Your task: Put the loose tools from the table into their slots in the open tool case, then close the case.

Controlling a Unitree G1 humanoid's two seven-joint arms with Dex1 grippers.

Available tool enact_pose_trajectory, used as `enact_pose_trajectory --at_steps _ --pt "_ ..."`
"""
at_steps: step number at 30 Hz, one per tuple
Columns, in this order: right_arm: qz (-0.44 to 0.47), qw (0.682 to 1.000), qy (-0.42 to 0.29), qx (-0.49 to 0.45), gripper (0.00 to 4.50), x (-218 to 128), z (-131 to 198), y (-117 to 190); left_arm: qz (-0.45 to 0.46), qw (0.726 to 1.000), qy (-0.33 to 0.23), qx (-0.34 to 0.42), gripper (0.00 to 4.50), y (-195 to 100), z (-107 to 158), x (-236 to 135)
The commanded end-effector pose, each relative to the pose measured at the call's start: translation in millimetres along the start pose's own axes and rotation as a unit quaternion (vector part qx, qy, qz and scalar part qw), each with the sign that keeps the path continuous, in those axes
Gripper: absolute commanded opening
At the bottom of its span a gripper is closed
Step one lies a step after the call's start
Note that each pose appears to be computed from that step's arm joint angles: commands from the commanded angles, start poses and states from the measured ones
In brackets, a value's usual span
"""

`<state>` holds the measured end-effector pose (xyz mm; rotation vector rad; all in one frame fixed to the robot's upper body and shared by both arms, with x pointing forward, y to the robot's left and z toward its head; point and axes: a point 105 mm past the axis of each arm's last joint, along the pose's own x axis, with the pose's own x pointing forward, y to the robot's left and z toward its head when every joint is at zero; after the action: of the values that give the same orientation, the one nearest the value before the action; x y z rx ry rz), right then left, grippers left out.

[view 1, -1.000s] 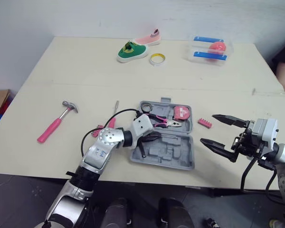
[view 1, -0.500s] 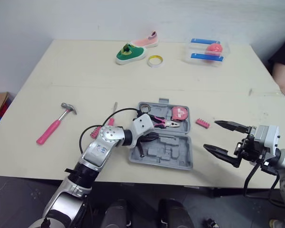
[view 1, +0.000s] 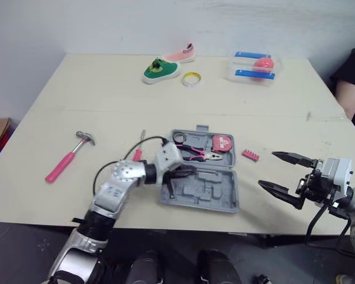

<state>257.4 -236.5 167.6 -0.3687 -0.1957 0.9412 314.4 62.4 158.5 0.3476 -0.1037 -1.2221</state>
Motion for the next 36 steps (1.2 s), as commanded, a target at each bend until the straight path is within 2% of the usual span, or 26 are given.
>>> enact_pose_trajectory --at_steps 1,2,3,4,8,12,18,20,22,24,30,36 --pt "-0.016 0.999 0.002 -0.036 4.5 -12.0 8.7 -14.5 0.048 0.995 -0.04 0.077 0.02 15.4 20.3 -32.3" --pt "-0.018 0.999 0.008 -0.039 4.5 -15.9 6.1 -17.7 0.072 0.995 -0.042 0.062 0.02 19.4 16.5 -48.0" --pt "-0.02 0.999 0.013 -0.041 4.5 -18.2 4.3 -20.2 0.089 0.994 -0.044 0.051 0.54 22.4 13.9 -59.8" --pt "-0.025 0.998 0.019 -0.046 4.5 -22.7 2.0 -24.8 0.129 0.99 -0.047 0.041 0.85 29.4 11.5 -81.3" --pt "-0.054 0.996 0.037 -0.056 4.5 -41.7 -5.1 -41.2 0.242 0.97 0.014 0.022 2.67 33.6 -12.5 -166.4" --pt "-0.059 0.995 0.056 -0.064 4.5 -52.3 -11.7 -45.6 0.343 0.938 0.044 0.016 4.48 38.6 -16.3 -228.3" --pt "-0.117 0.986 0.103 -0.064 4.5 -88.6 -28.6 -61.2 0.514 0.85 0.112 -0.023 4.48 16.9 -28.6 -352.7" --pt "-0.138 0.982 0.121 -0.054 4.5 -101.9 -35.9 -64.5 0.581 0.804 0.125 -0.036 4.48 7.0 -31.5 -396.2" --pt "-0.151 0.978 0.137 -0.05 4.5 -111.5 -41.6 -66.3 0.624 0.767 0.146 -0.035 4.48 -2.1 -33.5 -425.0" --pt "-0.163 0.974 0.149 -0.047 4.5 -119.6 -46.1 -67.6 0.643 0.746 0.168 -0.04 4.48 -9.0 -37.9 -439.6" --pt "-0.194 0.965 0.172 -0.033 4.5 -136.3 -57.5 -69.5 0.659 0.733 0.16 -0.054 4.48 -15.5 -42.0 -446.2" --pt "-0.164 0.978 0.127 -0.018 4.5 -120.3 -59.1 -60.7 0.62 0.77 0.14 -0.059 4.48 -8.6 -33.5 -424.3"
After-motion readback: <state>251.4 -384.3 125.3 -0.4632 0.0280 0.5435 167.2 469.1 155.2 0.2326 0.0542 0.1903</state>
